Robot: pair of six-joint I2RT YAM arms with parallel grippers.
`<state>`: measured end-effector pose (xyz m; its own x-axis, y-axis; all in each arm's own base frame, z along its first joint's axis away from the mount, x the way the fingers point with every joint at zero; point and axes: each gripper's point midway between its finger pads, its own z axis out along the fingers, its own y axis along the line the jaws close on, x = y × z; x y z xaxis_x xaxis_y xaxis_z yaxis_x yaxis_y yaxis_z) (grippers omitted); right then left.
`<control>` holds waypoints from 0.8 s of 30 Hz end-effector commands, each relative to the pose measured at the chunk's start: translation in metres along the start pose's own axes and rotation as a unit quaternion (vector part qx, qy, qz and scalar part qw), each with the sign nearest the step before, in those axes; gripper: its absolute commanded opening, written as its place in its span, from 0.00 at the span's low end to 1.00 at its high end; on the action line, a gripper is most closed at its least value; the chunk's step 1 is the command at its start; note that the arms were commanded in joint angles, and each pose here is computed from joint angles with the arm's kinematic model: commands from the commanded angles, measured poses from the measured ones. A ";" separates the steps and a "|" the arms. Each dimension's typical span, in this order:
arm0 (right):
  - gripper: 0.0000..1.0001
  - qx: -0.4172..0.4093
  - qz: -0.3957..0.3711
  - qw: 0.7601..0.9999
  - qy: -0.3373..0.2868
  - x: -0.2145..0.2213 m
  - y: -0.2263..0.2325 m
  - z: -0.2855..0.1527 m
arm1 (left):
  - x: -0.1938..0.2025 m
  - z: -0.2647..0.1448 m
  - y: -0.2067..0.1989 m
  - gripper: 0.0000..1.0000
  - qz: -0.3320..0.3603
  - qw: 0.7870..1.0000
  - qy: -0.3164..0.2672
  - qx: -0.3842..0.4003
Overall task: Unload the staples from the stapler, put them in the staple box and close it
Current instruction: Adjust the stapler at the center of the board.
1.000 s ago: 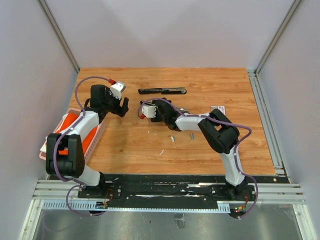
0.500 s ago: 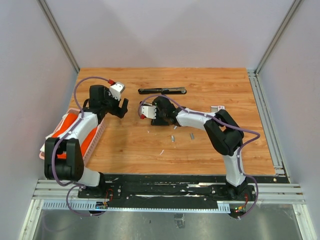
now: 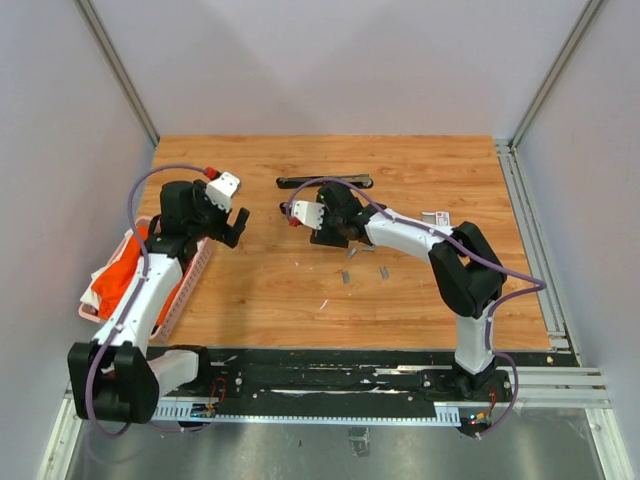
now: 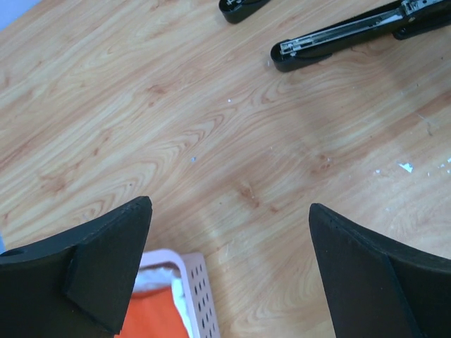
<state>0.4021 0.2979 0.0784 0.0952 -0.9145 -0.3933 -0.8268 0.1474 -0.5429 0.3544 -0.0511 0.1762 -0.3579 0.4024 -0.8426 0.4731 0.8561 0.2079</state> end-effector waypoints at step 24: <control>0.75 0.028 0.067 0.994 0.076 0.030 -0.023 0.013 | 0.025 -0.063 -0.015 0.98 -0.001 0.996 -0.052 -0.068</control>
<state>0.4260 0.2808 0.0812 -0.0469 -0.9228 -0.3824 -0.7928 0.2673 -0.5478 0.2796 -0.0375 0.1764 -0.2923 0.3844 -0.8757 0.3911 0.8836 0.2574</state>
